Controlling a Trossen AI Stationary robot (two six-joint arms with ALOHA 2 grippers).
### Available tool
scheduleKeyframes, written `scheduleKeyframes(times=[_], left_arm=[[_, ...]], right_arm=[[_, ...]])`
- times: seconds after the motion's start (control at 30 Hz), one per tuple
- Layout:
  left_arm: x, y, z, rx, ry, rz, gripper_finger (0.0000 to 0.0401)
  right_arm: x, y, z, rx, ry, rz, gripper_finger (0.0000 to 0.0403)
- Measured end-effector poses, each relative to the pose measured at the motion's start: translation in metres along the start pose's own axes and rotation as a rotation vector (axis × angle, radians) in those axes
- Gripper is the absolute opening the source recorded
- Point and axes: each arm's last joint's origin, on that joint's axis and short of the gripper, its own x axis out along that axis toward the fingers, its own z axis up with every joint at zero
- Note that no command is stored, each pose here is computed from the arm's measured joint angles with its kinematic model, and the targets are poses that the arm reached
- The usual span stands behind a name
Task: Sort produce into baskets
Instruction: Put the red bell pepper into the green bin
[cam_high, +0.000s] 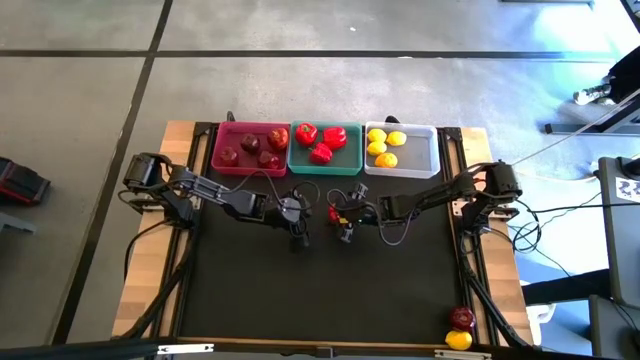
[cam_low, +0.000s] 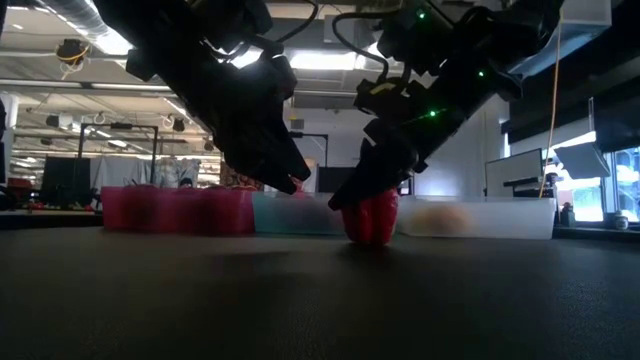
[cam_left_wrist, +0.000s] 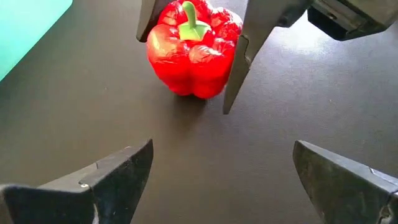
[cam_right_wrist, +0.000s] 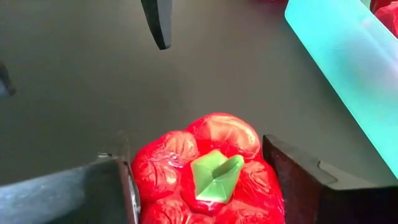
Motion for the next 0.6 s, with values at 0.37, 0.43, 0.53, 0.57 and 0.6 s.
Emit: scheduleKeyframes(times=[0.37,0.43,0.53,0.57,0.6], left_arm=[[0.000,0.000,0.000,-0.059,-0.002,0.003,0.0381],[0.000,0.001,0.000,-0.065,-0.002,0.007,0.0381],[0.000,0.000,0.000,-0.059,0.001,0.006,0.0381],[0.000,-0.001,-0.001,-0.049,0.002,0.004,0.0381],[-0.001,-0.003,-0.001,-0.027,0.003,-0.003,0.0381]], right_arm=[[-0.008,0.000,0.012,-0.025,0.007,0.000,0.0219],[-0.012,-0.001,0.020,-0.043,0.007,-0.008,0.0219],[-0.021,-0.003,0.030,-0.080,0.027,-0.045,0.0220],[-0.025,-0.004,0.034,-0.091,0.022,-0.059,0.0220],[-0.028,-0.005,0.038,-0.100,0.024,-0.076,0.0220]])
